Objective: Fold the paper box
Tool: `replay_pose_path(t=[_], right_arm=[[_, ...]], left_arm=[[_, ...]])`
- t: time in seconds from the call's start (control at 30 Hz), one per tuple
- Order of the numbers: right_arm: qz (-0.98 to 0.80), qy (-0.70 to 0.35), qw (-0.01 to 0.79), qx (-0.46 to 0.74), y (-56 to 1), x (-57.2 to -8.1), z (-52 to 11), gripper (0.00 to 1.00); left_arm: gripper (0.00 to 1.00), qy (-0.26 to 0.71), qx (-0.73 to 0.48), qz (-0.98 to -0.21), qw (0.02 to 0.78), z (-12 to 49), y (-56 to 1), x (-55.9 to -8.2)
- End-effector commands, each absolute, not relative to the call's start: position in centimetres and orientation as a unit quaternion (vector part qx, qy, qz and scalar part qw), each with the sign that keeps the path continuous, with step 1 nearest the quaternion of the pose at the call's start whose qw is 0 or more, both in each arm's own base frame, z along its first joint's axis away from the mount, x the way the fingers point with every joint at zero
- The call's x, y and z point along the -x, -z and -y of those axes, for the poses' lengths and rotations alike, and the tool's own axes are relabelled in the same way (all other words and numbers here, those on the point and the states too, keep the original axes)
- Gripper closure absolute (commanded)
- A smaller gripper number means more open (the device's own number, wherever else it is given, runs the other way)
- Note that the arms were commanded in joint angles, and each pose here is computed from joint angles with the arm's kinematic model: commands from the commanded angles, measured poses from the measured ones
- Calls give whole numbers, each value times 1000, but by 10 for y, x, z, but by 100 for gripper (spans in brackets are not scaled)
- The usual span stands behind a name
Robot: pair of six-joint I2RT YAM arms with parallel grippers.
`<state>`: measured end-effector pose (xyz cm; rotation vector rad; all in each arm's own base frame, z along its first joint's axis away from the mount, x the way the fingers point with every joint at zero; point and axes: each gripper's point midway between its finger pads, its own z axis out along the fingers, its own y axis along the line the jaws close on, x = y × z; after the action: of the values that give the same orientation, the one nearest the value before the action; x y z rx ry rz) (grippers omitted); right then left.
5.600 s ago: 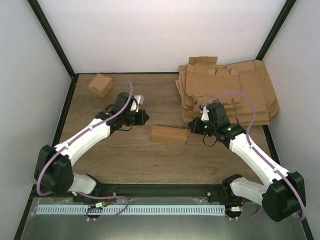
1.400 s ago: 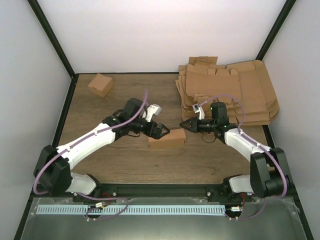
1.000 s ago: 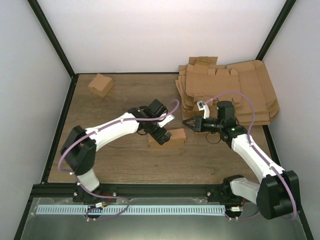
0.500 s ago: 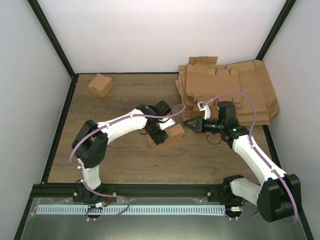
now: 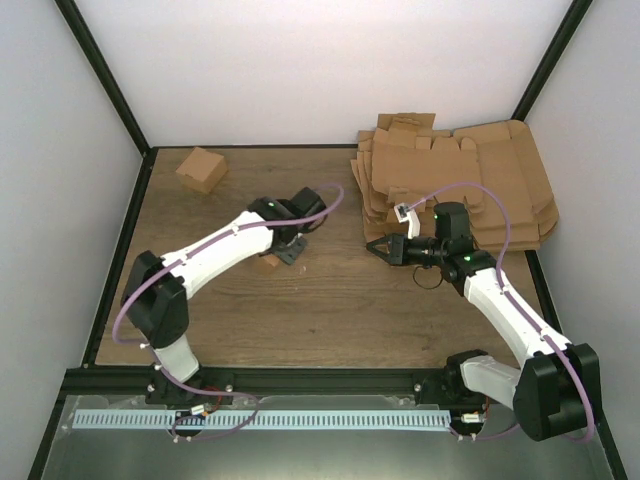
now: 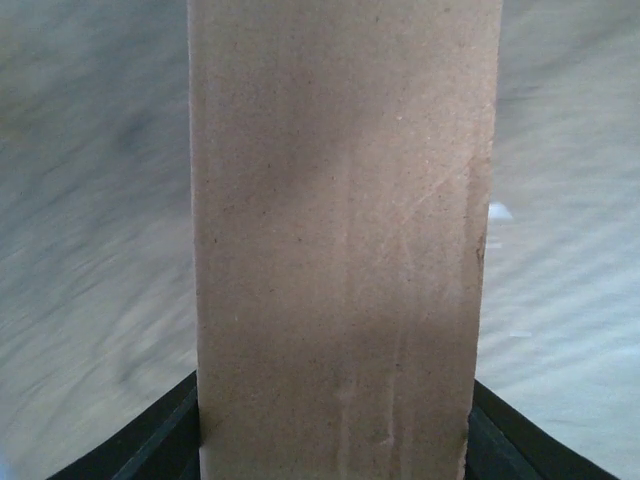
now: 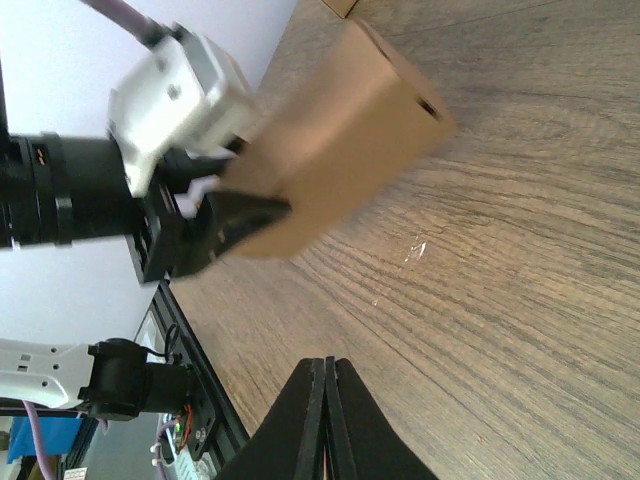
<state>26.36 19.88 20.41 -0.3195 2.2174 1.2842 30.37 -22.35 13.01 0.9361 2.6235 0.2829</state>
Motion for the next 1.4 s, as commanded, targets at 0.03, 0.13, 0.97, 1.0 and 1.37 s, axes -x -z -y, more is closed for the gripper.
replay_pose_path(t=[0.03, 0.13, 0.97, 1.0, 1.37], right_arm=[[-815, -484, 288, 134, -217, -265, -202, 97], [-813, -488, 286, 136, -219, -264, -203, 97], [-814, -497, 271, 133, -216, -260, -204, 98], [-814, -496, 271, 132, -216, -260, -204, 98], [-814, -499, 266, 131, -215, -260, -205, 98]], left_arm=[[46, -321, -163, -915, 181, 98, -158, -325], [45, -369, -100, -907, 174, 55, -156, -331], [66, 81, -18, -971, 225, 139, -110, -352], [75, 72, 6, -973, 219, 131, -101, -349], [96, 41, 218, -950, 219, 31, -61, -357]])
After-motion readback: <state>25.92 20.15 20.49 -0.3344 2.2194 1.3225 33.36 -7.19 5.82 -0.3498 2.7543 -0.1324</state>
